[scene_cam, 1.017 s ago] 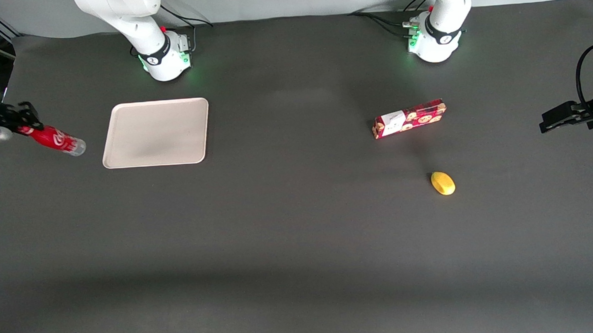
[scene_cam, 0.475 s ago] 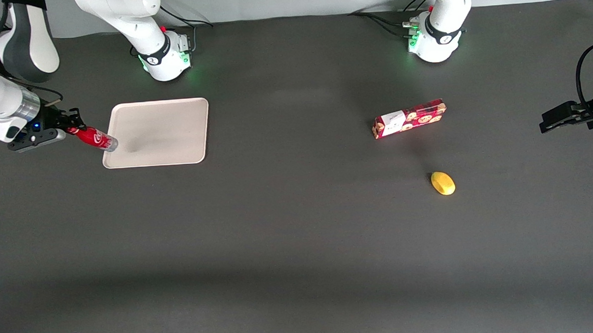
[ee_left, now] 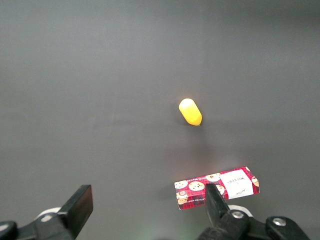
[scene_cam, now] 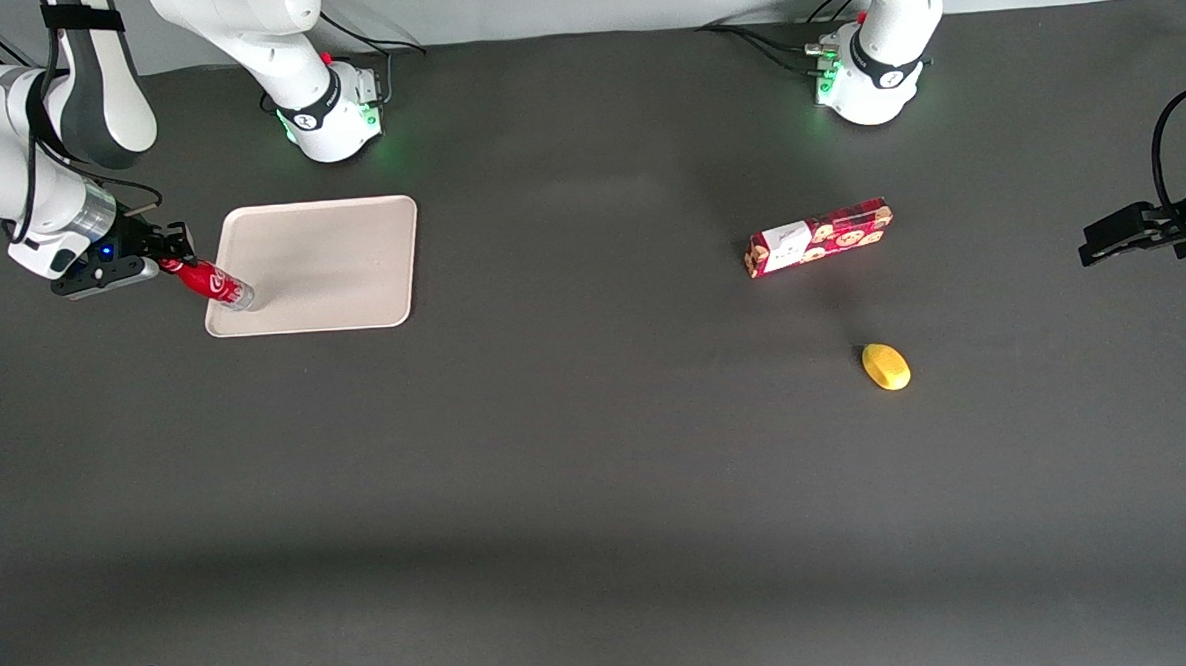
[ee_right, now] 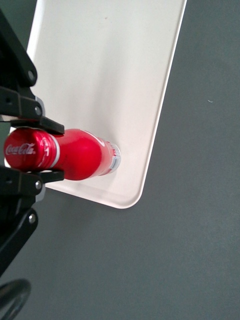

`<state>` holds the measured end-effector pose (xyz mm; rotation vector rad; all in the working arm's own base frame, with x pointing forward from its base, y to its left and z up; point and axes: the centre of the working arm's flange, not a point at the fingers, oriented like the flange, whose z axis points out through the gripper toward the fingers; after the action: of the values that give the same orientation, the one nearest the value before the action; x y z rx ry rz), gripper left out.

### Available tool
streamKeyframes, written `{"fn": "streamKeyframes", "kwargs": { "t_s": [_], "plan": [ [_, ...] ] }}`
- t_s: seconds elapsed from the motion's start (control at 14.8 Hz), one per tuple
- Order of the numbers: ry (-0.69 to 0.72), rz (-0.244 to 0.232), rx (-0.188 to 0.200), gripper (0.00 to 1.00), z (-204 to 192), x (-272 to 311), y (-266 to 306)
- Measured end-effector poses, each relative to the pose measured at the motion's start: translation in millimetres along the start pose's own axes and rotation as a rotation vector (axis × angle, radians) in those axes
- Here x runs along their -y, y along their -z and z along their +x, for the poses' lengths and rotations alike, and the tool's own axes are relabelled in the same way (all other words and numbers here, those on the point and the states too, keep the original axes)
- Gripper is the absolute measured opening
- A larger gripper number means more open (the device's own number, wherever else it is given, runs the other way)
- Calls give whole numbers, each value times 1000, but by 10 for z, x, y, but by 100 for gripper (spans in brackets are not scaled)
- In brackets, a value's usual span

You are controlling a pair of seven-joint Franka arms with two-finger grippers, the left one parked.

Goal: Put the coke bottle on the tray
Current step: 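Lower the bottle onto the tray and open the right gripper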

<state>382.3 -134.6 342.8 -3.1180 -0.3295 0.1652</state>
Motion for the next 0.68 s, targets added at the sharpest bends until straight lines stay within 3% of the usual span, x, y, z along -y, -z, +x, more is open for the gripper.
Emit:
{"fn": "streamKeyframes", "kwargs": {
  "t_s": [0.47,0.68],
  "plan": [
    [-27,15,9,34,-61,-86,-196],
    [-27,16,12,38,-56,-89,-215]
  ]
}}
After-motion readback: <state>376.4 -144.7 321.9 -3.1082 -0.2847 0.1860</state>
